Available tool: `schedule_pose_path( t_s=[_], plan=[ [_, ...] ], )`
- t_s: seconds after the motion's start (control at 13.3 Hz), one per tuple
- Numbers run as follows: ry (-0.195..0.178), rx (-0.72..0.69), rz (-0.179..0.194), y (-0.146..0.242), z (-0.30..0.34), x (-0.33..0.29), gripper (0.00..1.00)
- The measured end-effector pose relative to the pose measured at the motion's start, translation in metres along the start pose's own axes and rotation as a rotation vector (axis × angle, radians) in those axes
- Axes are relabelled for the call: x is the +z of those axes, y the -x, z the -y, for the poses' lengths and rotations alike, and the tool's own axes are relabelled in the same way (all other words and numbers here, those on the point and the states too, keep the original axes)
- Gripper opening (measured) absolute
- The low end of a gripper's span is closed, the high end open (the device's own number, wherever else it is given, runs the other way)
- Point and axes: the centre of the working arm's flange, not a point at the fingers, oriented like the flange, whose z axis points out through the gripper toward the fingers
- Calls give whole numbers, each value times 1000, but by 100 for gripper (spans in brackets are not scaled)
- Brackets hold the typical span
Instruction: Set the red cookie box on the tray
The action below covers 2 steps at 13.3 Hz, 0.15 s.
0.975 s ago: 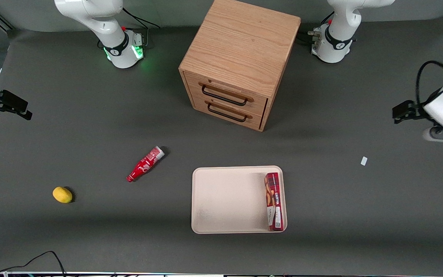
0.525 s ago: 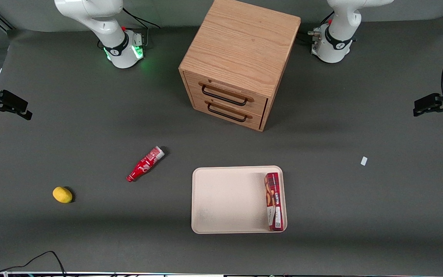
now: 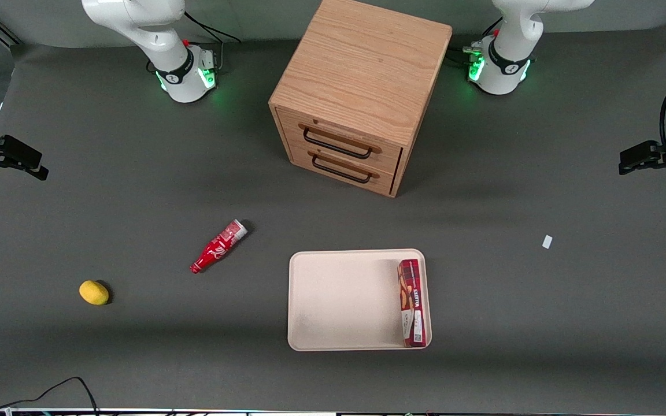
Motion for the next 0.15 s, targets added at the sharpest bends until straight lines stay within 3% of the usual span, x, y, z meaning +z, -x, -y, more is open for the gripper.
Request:
schedule_pose_path(
  t_s=[0.15],
  plan=[
    [0, -1, 2, 0, 1, 1, 100]
  ],
)
